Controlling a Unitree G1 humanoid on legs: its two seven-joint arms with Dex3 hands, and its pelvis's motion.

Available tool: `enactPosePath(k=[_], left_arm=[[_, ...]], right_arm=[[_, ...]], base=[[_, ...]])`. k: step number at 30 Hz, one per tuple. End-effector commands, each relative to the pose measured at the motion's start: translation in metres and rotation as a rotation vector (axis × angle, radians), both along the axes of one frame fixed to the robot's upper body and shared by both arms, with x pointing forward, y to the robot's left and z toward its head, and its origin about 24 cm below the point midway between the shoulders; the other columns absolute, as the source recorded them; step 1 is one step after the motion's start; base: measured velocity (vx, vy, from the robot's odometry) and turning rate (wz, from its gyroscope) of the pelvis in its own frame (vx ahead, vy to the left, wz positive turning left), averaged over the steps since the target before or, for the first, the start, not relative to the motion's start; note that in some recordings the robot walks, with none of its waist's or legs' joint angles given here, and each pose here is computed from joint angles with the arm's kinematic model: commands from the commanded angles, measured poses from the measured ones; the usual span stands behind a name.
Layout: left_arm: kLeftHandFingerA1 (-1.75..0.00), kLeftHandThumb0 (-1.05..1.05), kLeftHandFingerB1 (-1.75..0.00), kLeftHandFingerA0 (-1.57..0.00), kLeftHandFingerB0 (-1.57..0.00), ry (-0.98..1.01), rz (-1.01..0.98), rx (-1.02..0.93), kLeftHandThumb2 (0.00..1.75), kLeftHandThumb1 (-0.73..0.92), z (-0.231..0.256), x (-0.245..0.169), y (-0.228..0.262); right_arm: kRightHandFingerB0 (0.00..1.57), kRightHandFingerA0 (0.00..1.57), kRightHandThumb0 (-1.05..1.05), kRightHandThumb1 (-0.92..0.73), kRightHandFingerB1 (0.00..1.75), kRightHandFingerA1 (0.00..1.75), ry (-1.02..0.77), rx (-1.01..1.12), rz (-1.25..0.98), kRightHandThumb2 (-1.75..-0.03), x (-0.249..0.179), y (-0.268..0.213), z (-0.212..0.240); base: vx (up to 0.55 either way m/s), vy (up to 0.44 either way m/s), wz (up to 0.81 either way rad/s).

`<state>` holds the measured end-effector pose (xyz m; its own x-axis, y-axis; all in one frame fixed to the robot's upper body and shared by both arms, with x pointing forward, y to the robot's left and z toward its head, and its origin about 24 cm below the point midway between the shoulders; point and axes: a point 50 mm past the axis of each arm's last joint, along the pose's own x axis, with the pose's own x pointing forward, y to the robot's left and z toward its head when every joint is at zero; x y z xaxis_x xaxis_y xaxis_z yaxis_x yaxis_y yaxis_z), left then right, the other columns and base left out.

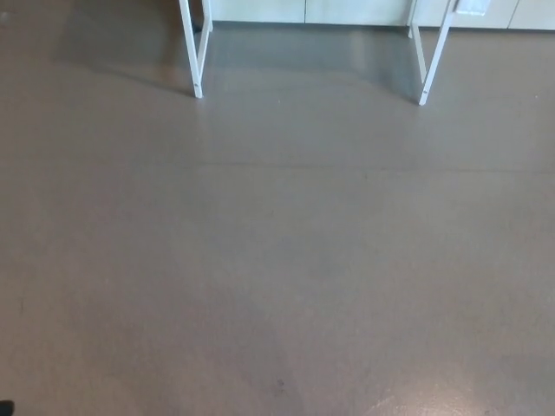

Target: The robot walk towards a table in front and then clicks the light switch button using the right hand's index finger

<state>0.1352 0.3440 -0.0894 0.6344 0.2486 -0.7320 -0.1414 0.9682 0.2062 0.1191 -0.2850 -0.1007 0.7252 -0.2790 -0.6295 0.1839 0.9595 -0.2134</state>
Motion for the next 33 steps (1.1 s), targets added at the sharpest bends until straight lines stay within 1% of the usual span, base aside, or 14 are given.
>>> enactPosePath(k=[1, 2, 3, 8, 11, 14, 20, 21, 22, 25, 26, 27, 32, 33], left_arm=[[-0.58, 0.06, -0.49, -0.53, -0.32, -0.039, -0.018, 0.011, 0.52, 0.48, 0.005, -0.003, 0.006], [-0.58, 0.07, -0.48, -0.5, -0.29, -0.036, -0.014, 0.006, 0.52, 0.49, 0.005, -0.003, 0.006], [-0.64, 0.06, -0.57, -0.41, -0.25, -0.038, -0.008, -0.002, 0.78, 0.3, 0.004, -0.003, 0.006], [-0.63, 0.05, -0.57, -0.4, -0.25, -0.054, -0.003, 0.002, 0.79, 0.31, 0.007, 0.006, 0.007], [-0.61, 0.04, -0.56, -0.34, -0.25, -0.048, -0.016, 0.002, 0.81, 0.34, 0.008, 0.007, 0.007], [-0.61, 0.06, -0.56, -0.32, -0.23, -0.052, -0.018, -0.012, 0.8, 0.33, 0.007, 0.006, 0.006], [-0.64, 0.05, -0.58, -0.4, -0.27, -0.046, -0.022, 0.004, 0.79, 0.31, 0.006, 0.007, 0.006], [-0.58, 0.07, -0.49, -0.45, -0.31, -0.043, -0.024, 0.006, 0.53, 0.49, 0.006, 0.007, 0.005], [-0.62, 0.06, -0.57, -0.36, -0.26, -0.042, -0.016, -0.002, 0.8, 0.33, 0.006, 0.008, 0.006], [-0.62, 0.07, -0.57, -0.35, -0.25, -0.04, -0.011, -0.022, 0.81, 0.33, 0.004, 0.0, 0.006], [-0.64, 0.04, -0.57, -0.42, -0.28, -0.037, -0.022, -0.006, 0.79, 0.31, 0.004, -0.001, 0.006], [-0.64, 0.04, -0.58, -0.43, -0.3, -0.035, -0.022, 0.002, 0.78, 0.29, 0.004, -0.001, 0.006], [-0.63, 0.06, -0.57, -0.39, -0.27, -0.045, -0.031, -0.026, 0.79, 0.32, 0.004, -0.002, 0.005], [-0.56, 0.04, -0.48, -0.49, -0.36, -0.038, -0.041, -0.01, 0.53, 0.45, 0.004, -0.002, 0.005]], right_arm=[[0.09, 0.19, -0.09, -0.6, 0.49, 0.55, -0.024, -0.015, 0.012, -1.0, -0.002, -0.002, 0.001], [0.1, 0.2, -0.08, -0.59, 0.49, 0.55, -0.025, -0.018, 0.021, -1.0, -0.002, -0.002, 0.001], [0.09, 0.19, -0.08, -0.59, 0.49, 0.55, -0.026, -0.015, 0.021, -1.0, -0.002, -0.002, 0.001], [0.1, 0.19, -0.08, -0.59, 0.49, 0.55, -0.05, -0.012, 0.019, -0.99, 0.009, -0.002, 0.003], [0.11, 0.21, -0.09, -0.58, 0.49, 0.55, -0.033, -0.048, 0.049, -0.98, 0.012, -0.002, 0.004], [0.12, 0.23, -0.08, -0.58, 0.5, 0.56, -0.035, -0.056, 0.045, -0.98, 0.011, -0.003, 0.004], [0.14, 0.25, -0.09, -0.57, 0.51, 0.56, -0.035, -0.08, 0.074, -0.98, 0.015, -0.003, 0.006], [0.14, 0.24, -0.09, -0.57, 0.51, 0.56, -0.039, -0.073, 0.073, -0.98, 0.015, -0.002, 0.006], [0.14, 0.24, -0.09, -0.58, 0.5, 0.56, -0.041, -0.078, 0.081, -0.98, 0.015, -0.002, 0.006], [0.15, 0.26, -0.08, -0.58, 0.51, 0.56, -0.023, -0.086, 0.081, -0.97, 0.01, -0.001, 0.005], [0.15, 0.26, -0.08, -0.58, 0.51, 0.57, -0.022, -0.09, 0.091, -0.98, 0.01, -0.001, 0.004], [0.15, 0.27, -0.09, -0.58, 0.51, 0.56, -0.017, -0.097, 0.102, -0.97, 0.01, -0.002, 0.003], [0.16, 0.28, -0.1, -0.56, 0.52, 0.58, -0.021, -0.097, 0.102, -0.97, 0.01, -0.002, 0.003], [0.16, 0.28, -0.1, -0.56, 0.52, 0.58, -0.022, -0.102, 0.107, -0.97, 0.009, -0.002, 0.003]], base=[[0.0, 0.0, 0.0], [0.0, 0.0, 0.0], [0.0, 0.0, 0.0], [0.0, 0.0, 0.0], [0.0, 0.0, 0.0], [0.0, 0.0, 0.0], [-0.04, -0.044, 0.18], [-0.13, 0.008, 0.13], [-0.12, 0.024, -0.17], [0.06, 0.116, -0.03], [0.09, 0.192, -0.09], [0.11, 0.238, -0.2], [0.11, 0.456, -0.1], [0.21, 0.253, -0.02]])
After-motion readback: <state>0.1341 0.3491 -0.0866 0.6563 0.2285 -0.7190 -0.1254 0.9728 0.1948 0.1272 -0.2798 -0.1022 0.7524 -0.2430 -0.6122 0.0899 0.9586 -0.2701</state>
